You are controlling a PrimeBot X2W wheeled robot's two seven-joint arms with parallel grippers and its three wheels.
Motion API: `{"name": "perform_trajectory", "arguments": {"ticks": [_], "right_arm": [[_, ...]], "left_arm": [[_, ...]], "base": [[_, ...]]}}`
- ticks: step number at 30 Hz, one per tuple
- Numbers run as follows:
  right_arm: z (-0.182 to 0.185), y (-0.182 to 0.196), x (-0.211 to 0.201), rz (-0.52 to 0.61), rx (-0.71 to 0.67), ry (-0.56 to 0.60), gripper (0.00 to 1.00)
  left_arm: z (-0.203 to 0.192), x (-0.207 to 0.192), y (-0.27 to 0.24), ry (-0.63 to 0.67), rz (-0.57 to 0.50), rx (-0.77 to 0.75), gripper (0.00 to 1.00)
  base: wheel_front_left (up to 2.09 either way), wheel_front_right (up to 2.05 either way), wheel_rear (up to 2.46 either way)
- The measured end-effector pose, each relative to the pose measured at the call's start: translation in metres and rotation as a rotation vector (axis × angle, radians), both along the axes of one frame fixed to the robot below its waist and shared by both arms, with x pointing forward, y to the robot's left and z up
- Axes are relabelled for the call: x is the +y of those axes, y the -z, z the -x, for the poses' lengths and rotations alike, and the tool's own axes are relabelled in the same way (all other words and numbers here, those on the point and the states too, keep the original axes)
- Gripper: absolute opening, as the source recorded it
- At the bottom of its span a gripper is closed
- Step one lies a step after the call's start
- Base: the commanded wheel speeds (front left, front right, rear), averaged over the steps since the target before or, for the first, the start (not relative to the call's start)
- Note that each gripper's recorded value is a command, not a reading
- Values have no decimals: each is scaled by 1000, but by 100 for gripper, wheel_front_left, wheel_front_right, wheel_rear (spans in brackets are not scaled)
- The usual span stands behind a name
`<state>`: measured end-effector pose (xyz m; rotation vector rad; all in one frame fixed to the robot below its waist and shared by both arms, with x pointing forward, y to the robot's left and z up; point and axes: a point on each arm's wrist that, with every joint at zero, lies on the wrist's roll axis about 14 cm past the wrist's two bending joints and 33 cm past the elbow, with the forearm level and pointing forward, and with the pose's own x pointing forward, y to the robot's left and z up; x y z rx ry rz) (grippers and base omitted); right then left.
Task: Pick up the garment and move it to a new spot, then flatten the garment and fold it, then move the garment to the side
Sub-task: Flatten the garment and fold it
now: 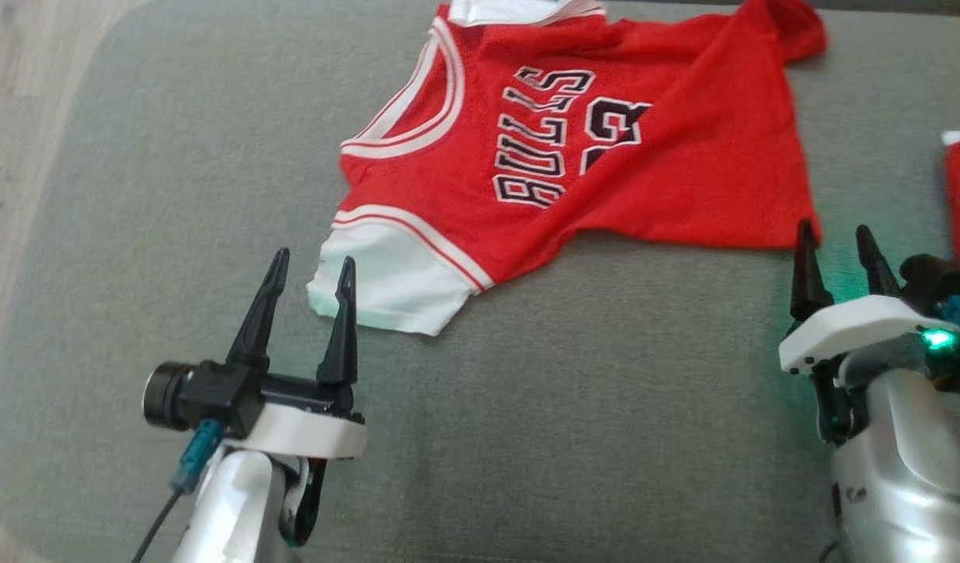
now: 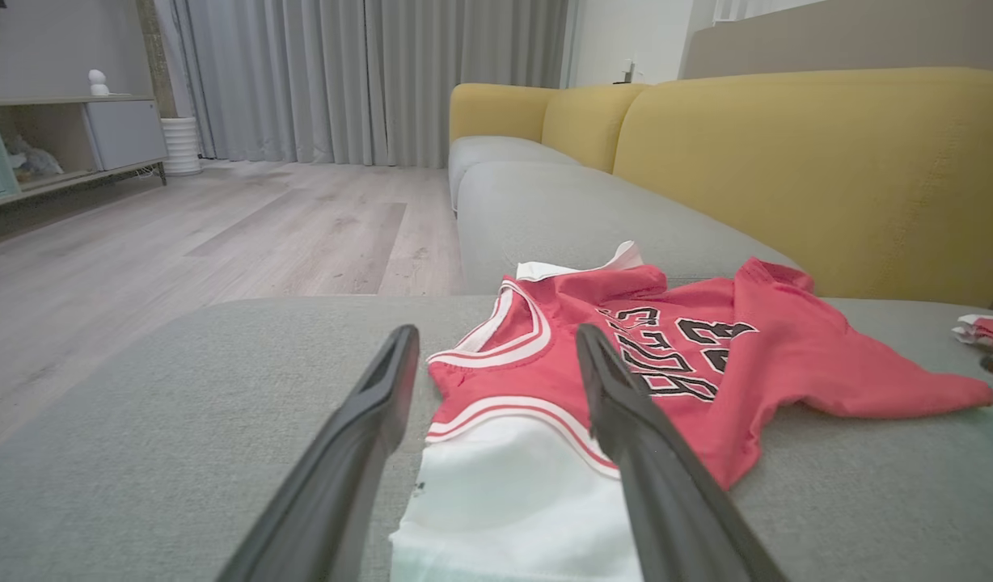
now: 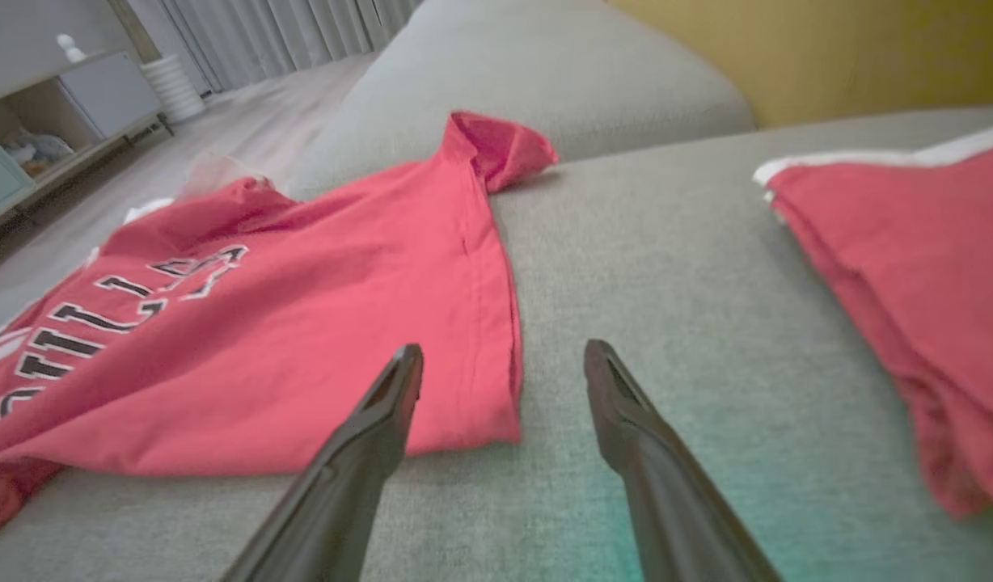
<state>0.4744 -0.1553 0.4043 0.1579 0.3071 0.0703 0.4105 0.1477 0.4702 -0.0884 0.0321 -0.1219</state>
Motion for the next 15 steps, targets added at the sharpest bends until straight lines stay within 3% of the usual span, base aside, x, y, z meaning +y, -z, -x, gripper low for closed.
{"name": "perform_trajectory", "arguments": {"ticks": [5, 9, 10, 11, 12, 15], "right_arm": [[-5, 35, 14, 21, 131, -36, 100], [-17, 41, 21, 55, 156, -61, 100], [-21, 41, 22, 65, 157, -69, 67], [-23, 41, 23, 69, 157, -73, 13], [-24, 40, 24, 71, 153, -74, 0], [-23, 38, 20, 81, 134, -64, 0]], "left_arm": [[0, 12, 4, -35, -2, 14, 100], [2, 18, 8, -52, -7, 27, 100], [2, 20, 9, -55, -7, 28, 100], [2, 20, 8, -59, -3, 28, 100], [2, 21, 8, -60, 0, 27, 100], [0, 20, 5, -59, 0, 19, 100]], "base": [[0, 0, 0], [0, 0, 0], [0, 0, 0], [0, 0, 0], [0, 0, 0], [0, 0, 0]]}}
